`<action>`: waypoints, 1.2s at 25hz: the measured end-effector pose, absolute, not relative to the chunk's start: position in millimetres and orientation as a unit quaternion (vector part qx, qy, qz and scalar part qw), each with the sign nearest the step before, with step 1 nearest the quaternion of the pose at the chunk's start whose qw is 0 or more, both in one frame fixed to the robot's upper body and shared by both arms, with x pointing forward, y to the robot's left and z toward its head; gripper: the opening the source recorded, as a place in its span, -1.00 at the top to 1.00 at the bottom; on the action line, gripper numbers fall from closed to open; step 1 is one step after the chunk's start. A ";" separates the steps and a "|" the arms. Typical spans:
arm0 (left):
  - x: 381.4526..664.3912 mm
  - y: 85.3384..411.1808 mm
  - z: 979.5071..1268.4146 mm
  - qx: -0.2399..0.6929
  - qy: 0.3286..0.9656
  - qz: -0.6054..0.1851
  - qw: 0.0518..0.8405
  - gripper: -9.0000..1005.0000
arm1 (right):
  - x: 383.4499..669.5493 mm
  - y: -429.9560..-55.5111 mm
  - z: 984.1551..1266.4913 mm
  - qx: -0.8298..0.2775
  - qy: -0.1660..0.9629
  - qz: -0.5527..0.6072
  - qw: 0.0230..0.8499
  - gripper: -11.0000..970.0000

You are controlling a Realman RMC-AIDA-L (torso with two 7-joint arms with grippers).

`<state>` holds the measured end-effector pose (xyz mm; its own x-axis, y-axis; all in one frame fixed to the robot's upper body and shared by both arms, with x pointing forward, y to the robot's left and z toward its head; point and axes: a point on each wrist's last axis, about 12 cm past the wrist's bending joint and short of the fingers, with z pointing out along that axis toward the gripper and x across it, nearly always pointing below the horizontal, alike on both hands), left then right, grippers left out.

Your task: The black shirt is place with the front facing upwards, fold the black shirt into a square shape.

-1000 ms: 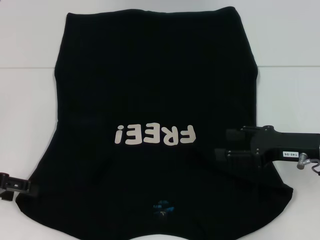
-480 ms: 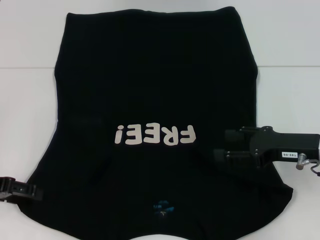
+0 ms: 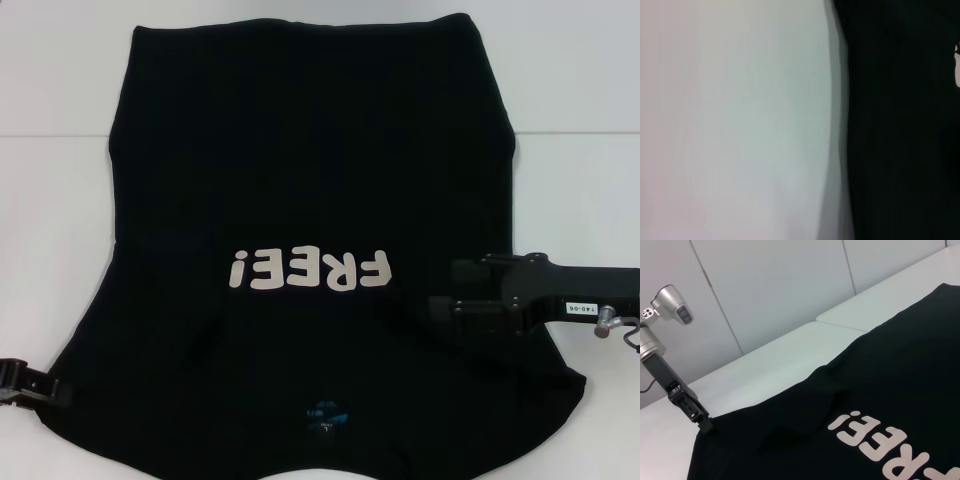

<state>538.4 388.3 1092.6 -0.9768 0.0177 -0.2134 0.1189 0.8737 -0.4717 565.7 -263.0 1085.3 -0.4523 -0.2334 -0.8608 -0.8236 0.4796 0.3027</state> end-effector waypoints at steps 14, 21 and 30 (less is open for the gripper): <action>535.8 387.5 1090.1 0.043 0.963 -0.248 0.099 0.78 | 565.7 -269.4 1086.4 -0.325 0.776 0.379 0.386 -0.70; 536.1 389.9 1095.0 0.037 0.957 -0.264 0.111 0.96 | 581.3 -297.5 1110.2 -0.268 0.830 0.363 0.327 -0.70; 541.6 390.4 1103.5 0.049 0.953 -0.268 0.130 0.98 | 601.1 -327.1 1145.2 -0.173 0.943 0.257 0.125 -0.70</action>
